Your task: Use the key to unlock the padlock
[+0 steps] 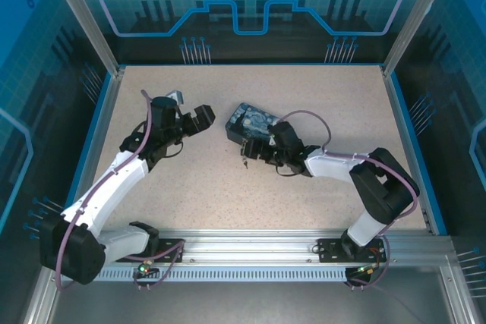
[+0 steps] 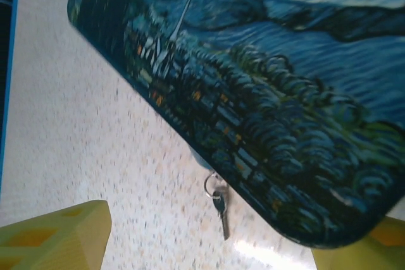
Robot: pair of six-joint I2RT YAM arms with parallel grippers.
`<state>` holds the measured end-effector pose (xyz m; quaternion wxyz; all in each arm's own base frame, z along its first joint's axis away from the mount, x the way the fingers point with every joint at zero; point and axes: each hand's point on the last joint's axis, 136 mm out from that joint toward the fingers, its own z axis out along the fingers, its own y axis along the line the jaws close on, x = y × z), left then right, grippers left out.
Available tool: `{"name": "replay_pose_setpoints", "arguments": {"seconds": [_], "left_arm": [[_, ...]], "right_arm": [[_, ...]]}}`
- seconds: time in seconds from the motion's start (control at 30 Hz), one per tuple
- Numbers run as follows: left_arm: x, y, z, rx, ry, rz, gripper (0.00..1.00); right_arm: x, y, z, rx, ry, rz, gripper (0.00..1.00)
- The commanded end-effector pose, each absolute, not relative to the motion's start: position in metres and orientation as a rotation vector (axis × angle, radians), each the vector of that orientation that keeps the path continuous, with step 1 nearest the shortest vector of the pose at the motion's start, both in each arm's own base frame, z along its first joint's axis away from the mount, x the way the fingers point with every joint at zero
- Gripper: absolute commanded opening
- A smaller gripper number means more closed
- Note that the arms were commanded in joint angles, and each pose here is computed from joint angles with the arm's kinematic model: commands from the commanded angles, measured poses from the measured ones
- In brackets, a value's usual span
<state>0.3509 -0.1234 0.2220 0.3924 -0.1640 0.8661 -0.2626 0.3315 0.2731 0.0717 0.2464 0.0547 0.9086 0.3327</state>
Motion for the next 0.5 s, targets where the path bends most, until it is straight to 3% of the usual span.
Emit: {"name": "replay_pose_setpoints", "arguments": {"seconds": [0.0, 0.2, 0.47], "left_arm": [[0.35, -0.129, 0.218, -0.415, 2.232, -0.703, 0.99], [0.354, -0.136, 0.216, -0.403, 2.236, -0.738, 0.99], [0.374, -0.144, 0.211, -0.352, 2.269, -0.713, 0.99]], "right_arm": [[0.366, 0.271, 0.086, 0.181, 2.403, 0.983, 0.8], [0.414, 0.248, 0.106, 0.238, 2.316, 1.053, 0.79], [0.384, 0.245, 0.107, 0.115, 2.355, 1.042, 0.74]]}}
